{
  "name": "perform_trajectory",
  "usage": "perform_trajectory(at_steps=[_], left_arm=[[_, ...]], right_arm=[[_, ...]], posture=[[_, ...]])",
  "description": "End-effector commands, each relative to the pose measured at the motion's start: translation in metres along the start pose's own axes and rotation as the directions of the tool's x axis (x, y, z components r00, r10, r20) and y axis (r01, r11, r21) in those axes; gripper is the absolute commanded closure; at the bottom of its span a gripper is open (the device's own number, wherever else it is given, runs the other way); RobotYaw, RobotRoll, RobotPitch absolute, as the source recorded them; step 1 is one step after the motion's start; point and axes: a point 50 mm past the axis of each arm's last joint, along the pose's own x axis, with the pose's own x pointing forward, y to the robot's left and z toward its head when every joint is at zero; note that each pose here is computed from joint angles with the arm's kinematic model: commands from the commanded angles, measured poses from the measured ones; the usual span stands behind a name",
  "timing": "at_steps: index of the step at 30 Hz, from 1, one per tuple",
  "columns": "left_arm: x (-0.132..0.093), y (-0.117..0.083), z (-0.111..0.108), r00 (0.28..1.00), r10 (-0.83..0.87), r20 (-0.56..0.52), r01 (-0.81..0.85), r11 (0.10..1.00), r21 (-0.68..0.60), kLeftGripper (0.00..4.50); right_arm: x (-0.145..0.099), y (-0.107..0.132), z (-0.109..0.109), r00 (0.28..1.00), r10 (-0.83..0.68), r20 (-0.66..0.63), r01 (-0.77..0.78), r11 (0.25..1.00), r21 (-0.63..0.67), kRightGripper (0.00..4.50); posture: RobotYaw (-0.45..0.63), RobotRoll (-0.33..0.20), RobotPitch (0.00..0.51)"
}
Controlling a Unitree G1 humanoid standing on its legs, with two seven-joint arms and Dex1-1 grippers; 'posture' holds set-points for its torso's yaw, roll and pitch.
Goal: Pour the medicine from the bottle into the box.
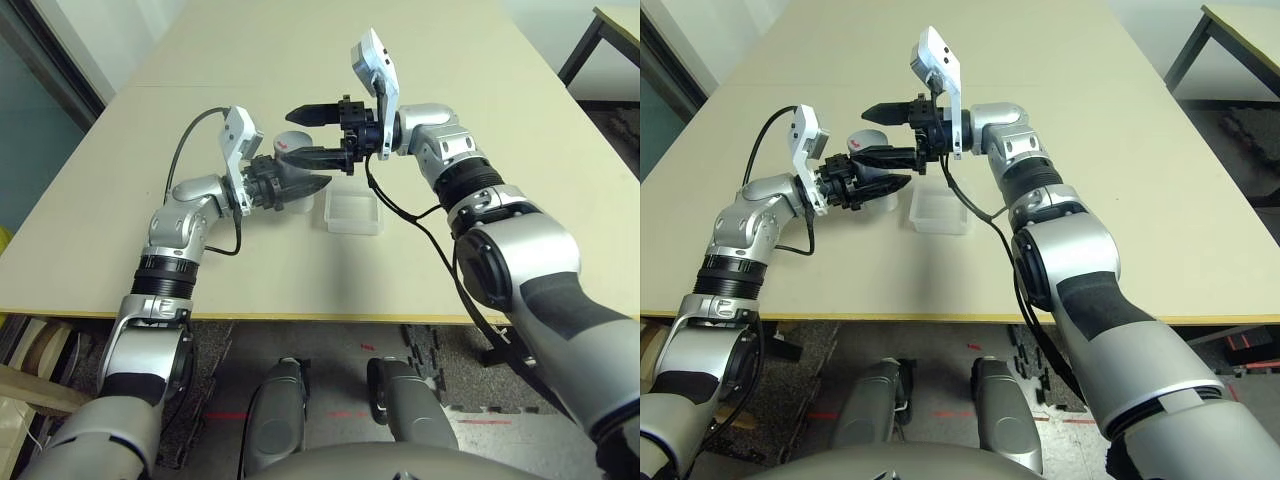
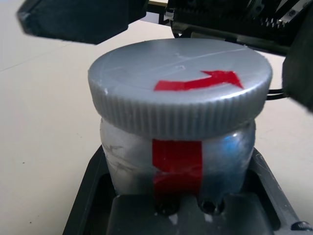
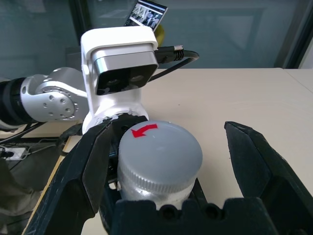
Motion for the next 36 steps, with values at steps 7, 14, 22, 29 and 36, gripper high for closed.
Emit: perform_trajectory(at_steps=[7, 14, 22, 29, 36], left_arm=[[0.001, -0.003, 0.004, 1.0, -0.018, -0.005, 0.018, 1.0, 0.022, 1.85], [0.001, -0.003, 0.004, 1.0, -0.018, -0.006, 0.018, 1.0, 0.022, 1.85], [0.001, -0.002, 0.004, 1.0, -0.015, -0.008, 0.015, 1.0, 0.02, 1.85], [0.0, -0.001, 0.003, 1.0, -0.009, -0.012, 0.009, 1.0, 0.019, 1.85], [0.0, 0.0, 0.003, 1.0, -0.008, -0.01, 0.009, 1.0, 0.018, 1.85]], right_arm=[[-0.003, -0.003, -0.001, 0.999, -0.044, -0.032, 0.043, 0.999, -0.017, 0.0], [-0.014, -0.006, -0.003, 0.996, -0.073, -0.049, 0.073, 0.997, -0.013, 0.0], [-0.025, -0.009, -0.004, 0.994, -0.09, -0.057, 0.09, 0.996, -0.01, 0.0], [-0.029, -0.006, 0.001, 1.0, -0.019, -0.005, 0.019, 0.999, 0.038, 0.0], [-0.031, 0.0, 0.005, 0.993, 0.113, 0.024, -0.114, 0.991, 0.064, 0.0]], posture=[[0.0, 0.0, 0.127], [0.0, 0.0, 0.127], [0.0, 0.0, 0.124], [0.0, 0.0, 0.122], [-0.01, 0.0, 0.12]])
